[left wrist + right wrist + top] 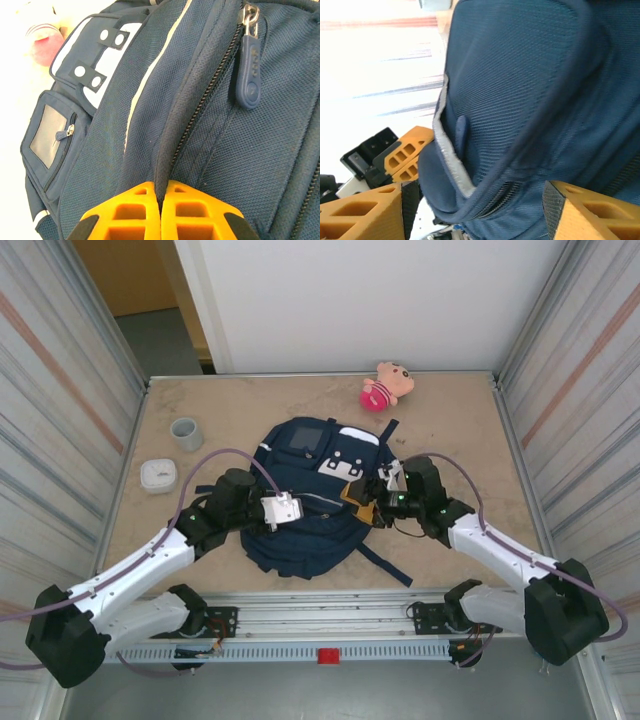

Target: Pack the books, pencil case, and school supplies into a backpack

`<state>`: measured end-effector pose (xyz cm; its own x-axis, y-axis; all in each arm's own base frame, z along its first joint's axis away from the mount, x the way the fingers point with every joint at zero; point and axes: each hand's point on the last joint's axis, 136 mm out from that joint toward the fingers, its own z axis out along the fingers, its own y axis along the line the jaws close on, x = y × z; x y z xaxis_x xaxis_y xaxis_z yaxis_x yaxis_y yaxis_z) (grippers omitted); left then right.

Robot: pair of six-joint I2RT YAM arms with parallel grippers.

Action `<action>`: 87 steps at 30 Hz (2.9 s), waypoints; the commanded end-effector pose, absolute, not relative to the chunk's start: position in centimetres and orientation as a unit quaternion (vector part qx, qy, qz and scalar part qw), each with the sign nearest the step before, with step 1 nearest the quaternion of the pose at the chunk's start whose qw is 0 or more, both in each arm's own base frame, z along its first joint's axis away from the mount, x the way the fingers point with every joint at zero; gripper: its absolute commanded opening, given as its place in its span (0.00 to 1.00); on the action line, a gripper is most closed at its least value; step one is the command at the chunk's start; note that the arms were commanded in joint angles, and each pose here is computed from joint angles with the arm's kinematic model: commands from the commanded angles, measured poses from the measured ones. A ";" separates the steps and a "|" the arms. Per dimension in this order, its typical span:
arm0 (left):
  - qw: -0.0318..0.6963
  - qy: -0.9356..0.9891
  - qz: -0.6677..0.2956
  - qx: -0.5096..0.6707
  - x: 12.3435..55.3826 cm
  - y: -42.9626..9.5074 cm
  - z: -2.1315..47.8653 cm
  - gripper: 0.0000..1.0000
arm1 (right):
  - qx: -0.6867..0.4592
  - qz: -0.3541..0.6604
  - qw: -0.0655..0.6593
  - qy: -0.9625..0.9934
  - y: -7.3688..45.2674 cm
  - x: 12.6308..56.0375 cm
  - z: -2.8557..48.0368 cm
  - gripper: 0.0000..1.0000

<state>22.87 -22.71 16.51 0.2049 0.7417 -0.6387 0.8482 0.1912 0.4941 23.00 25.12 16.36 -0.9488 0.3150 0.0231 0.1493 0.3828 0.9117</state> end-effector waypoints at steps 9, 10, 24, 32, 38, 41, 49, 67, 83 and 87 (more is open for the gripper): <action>0.481 0.609 -0.080 0.626 22.9 -23.8 18.0 0.00 | 0.148 0.602 0.070 0.781 27.5 24.2 19.6 0.59; 0.480 0.608 -0.080 0.627 22.9 -23.9 18.0 0.00 | 0.147 0.603 0.069 0.781 27.7 24.2 19.7 0.58; 0.457 0.635 -0.089 0.617 21.8 -23.8 18.1 0.09 | 0.137 0.608 0.075 0.779 28.9 24.4 20.0 0.08; 0.461 0.758 -0.186 0.422 18.3 -22.0 22.8 0.54 | 0.125 0.607 0.087 0.780 29.1 24.4 20.6 0.01; 0.371 0.860 -0.256 0.239 17.1 -20.9 21.3 0.64 | 0.116 0.601 0.091 0.785 29.3 24.2 20.7 0.01; 0.335 0.884 -0.263 0.192 17.3 -21.3 19.8 0.65 | 0.112 0.598 0.096 0.788 29.2 24.1 21.0 0.01; 0.293 0.896 -0.283 0.179 18.6 -24.7 17.8 0.70 | 0.105 0.594 0.104 0.791 29.0 23.8 21.5 0.00; 0.329 0.852 -0.310 0.265 20.2 -31.7 19.5 0.46 | 0.086 0.603 0.102 0.786 29.6 23.2 22.5 0.00; 0.353 0.876 -0.212 0.252 20.0 -26.3 18.3 0.00 | 0.094 0.556 0.118 0.817 25.0 24.9 20.0 0.00; 0.349 0.899 -0.172 0.200 20.1 -21.3 16.5 0.00 | 0.096 0.542 0.121 0.826 22.5 25.5 19.2 0.00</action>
